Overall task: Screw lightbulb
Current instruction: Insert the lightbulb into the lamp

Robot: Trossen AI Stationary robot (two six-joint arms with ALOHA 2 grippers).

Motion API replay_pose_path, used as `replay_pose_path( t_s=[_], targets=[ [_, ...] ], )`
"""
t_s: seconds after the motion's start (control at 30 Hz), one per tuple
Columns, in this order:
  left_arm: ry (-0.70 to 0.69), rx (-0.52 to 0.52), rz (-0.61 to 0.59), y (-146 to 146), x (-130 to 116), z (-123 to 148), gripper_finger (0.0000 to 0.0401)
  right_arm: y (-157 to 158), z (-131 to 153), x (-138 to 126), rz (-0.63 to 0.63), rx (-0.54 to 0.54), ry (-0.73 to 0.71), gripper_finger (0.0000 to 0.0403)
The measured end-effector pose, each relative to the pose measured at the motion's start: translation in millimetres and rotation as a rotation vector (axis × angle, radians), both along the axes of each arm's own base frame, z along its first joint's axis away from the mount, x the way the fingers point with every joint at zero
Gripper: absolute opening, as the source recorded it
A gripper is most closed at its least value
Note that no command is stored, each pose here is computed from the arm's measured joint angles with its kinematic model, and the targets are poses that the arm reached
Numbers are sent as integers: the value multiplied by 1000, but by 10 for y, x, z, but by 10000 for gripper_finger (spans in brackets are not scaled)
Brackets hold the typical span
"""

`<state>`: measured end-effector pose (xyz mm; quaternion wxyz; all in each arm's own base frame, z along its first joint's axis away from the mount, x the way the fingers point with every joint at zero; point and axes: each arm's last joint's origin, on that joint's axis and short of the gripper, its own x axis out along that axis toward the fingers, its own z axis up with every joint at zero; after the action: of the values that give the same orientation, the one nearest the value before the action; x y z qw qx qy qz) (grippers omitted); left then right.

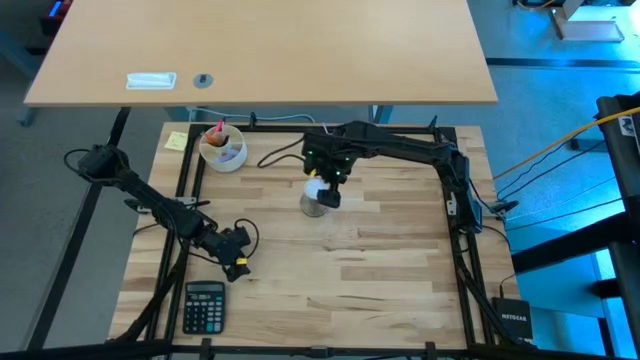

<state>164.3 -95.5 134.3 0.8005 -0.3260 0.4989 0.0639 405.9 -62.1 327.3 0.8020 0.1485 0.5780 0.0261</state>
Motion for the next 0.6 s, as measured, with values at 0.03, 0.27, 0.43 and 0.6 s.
replay_pose_path(
  t_s=[0.03, 0.27, 0.43, 0.6],
  targets=[
    [0, -1, 1, 0, 0, 0, 310, 0, -6, -18, -1, -7, 20, 353],
    [3, -5, 10, 0, 0, 0, 310, -19, -17, -40, 231, -164, 8, 353],
    [6, -4, 12, 1, -2, -2, 310, -70, 18, 69, 377, -372, -101, 353],
    [11, -18, 36, 1, -2, -1, 310, -77, 43, 120, 352, -393, -152, 353]
  ],
)
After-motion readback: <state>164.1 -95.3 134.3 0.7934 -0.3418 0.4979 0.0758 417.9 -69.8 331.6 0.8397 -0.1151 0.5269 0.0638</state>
